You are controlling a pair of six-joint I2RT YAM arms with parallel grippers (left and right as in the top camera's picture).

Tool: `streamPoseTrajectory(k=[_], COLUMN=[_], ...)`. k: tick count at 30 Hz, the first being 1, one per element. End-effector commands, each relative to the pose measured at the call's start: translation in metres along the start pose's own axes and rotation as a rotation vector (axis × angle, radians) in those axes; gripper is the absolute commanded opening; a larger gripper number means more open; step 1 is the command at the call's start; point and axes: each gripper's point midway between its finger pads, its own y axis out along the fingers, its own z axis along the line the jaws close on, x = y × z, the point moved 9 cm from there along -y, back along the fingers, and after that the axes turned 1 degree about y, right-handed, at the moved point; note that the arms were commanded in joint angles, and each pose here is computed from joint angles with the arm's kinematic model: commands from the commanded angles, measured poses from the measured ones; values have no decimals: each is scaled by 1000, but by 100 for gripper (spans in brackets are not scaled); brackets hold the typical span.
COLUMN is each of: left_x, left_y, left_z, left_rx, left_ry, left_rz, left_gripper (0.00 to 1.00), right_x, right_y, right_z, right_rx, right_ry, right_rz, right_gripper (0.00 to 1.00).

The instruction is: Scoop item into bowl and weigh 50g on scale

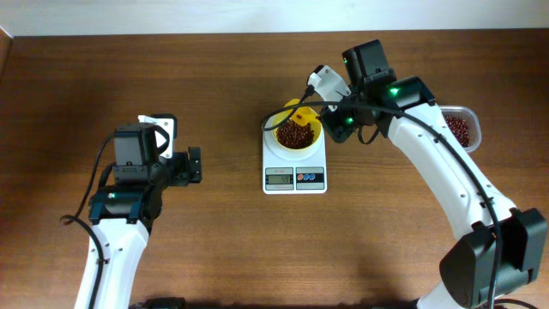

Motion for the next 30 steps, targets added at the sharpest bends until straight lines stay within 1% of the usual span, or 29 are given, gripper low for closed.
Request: streamPoseTrajectory(k=[1, 5, 6, 8, 10, 12, 14, 18, 20, 21, 23, 24, 25, 26, 27, 30], left_x=[-1, -1, -1, -1, -1, -1, -1, -1, -1, -1, -1, -1, -1, -1, -1, -1], left_y=[2, 2, 2, 2, 2, 2, 2, 2, 2, 2, 2, 2, 2, 2, 2, 2], left_z=[2, 2, 2, 2, 2, 2, 2, 2, 2, 2, 2, 2, 2, 2, 2, 2], left_rx=[10, 10, 10, 10, 10, 10, 10, 10, 10, 10, 10, 10, 10, 10, 10, 10], left_ry=[8, 8, 8, 8, 8, 8, 8, 8, 8, 8, 8, 8, 8, 8, 8, 8], left_rz=[7, 7, 7, 7, 7, 7, 7, 7, 7, 7, 7, 7, 7, 7, 7, 7], left_gripper=[99, 99, 99, 99, 99, 99, 99, 99, 99, 99, 99, 99, 99, 99, 99, 99], right_x=[3, 2, 1, 1, 4, 7, 8, 11, 13, 16, 32, 36, 35, 32, 23, -1], right_y=[0, 0, 0, 0, 1, 4, 5, 7, 8, 8, 2, -14, -29, -51, -83, -138], right_z=[-1, -1, -4, -7, -2, 8, 11, 21, 26, 29, 23, 7, -3, -16, -34, -59], right_rx=[-9, -12, -43, -85, -79, -102, -148, -130, -70, -24, 16, -12, -37, -71, -125, -176], right_ry=[5, -4, -7, -65, -102, -202, -220, -239, -238, -202, 7, 96, 141, 209, 295, 368], right_rz=[-4, 1, 15, 30, 26, 46, 72, 66, 38, 3, -132, -198, -227, -268, -328, -423], right_gripper=[4, 4, 4, 4, 4, 4, 4, 4, 4, 4, 4, 4, 4, 4, 4, 4])
